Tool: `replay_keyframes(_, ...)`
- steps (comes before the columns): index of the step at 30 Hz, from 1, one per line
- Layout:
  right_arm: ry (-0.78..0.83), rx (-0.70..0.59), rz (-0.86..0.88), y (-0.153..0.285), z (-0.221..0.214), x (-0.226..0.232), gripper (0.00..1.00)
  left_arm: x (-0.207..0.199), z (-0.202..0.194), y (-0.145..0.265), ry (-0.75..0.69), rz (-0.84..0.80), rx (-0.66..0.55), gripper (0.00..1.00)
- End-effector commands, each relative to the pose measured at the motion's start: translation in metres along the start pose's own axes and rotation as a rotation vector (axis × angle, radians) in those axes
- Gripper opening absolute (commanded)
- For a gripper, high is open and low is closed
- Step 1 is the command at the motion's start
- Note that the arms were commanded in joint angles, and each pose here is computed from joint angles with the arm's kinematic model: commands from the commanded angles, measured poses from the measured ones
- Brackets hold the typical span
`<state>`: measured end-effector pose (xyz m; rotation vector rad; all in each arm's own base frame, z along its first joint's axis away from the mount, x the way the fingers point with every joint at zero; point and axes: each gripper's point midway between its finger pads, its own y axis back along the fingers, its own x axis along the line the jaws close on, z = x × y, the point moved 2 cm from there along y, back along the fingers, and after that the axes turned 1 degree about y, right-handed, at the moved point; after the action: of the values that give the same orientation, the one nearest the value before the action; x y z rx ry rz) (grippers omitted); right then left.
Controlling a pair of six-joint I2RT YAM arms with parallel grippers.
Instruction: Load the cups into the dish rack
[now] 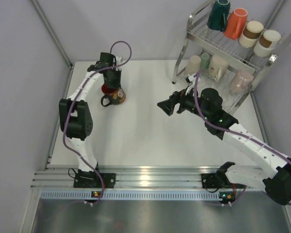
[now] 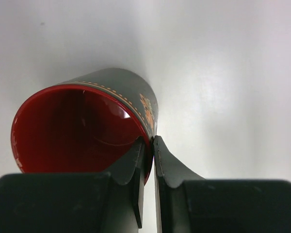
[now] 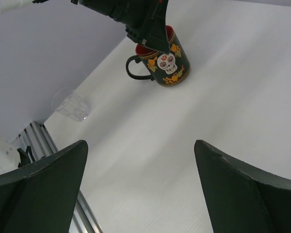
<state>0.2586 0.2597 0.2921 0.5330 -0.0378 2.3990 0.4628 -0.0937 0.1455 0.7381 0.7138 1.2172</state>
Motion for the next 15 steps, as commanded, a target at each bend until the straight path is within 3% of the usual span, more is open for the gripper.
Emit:
replay_keyframes(1,-0.018,-0.03,0.031,-0.001,0.008,0.0,0.91,-0.053,0.051,0.073,0.077,-0.265,-0.219,0.0)
replay_keyframes(10,-0.138,0.014,0.077,-0.011,-0.011,-0.014,0.86,-0.077,0.068,0.135,0.18,-0.442,-0.415,0.0)
replay_keyframes(14,-0.214,-0.003,0.117,-0.02,-0.015,-0.012,0.85,-0.098,0.067,0.177,0.255,-0.681,-0.551,0.0)
replay_keyframes(15,-0.253,-0.003,0.132,-0.022,-0.016,-0.01,0.85,-0.1,0.053,0.171,0.372,-0.743,-0.51,0.0)
